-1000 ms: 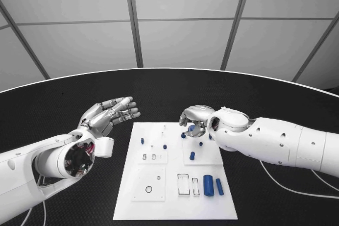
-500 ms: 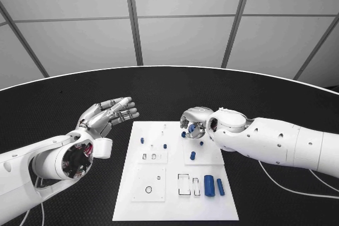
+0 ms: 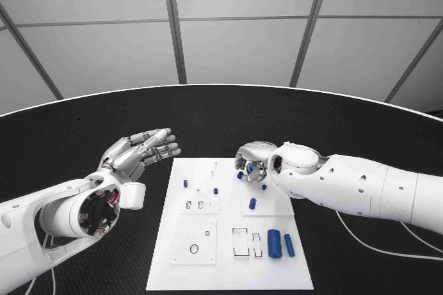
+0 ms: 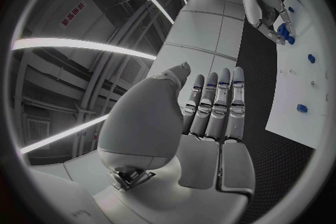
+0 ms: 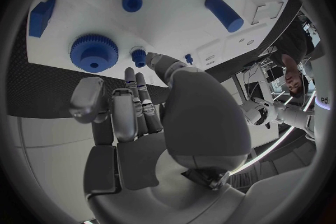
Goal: Assemble the parts on the task board
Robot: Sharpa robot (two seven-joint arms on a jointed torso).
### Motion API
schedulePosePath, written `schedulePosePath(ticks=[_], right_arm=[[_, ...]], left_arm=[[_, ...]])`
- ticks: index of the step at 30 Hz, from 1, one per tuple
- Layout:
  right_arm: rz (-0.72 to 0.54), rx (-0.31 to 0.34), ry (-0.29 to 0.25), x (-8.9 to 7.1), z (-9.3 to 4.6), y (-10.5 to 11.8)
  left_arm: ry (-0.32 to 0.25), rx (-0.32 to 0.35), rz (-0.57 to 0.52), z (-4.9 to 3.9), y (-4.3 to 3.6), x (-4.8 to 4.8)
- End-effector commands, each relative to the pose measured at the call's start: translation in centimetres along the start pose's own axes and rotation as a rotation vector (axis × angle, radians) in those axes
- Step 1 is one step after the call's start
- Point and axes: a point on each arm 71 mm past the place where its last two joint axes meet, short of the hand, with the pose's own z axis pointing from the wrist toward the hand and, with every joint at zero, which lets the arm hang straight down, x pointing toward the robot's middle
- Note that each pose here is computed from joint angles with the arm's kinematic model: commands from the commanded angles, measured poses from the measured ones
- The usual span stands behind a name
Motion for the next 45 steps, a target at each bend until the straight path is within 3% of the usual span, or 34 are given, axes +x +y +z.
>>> schedulePosePath(ticks=[1, 45], right_arm=[[0.000, 0.001, 0.000, 0.00, 0.03, 0.01], [-0.002, 0.011, 0.003, 0.03, 0.24, -0.04]], left_arm=[[-0.001, 0.000, 0.000, -0.01, -0.02, -0.03], [-0.001, -0.004, 0.000, -0.10, -0.12, -0.11]])
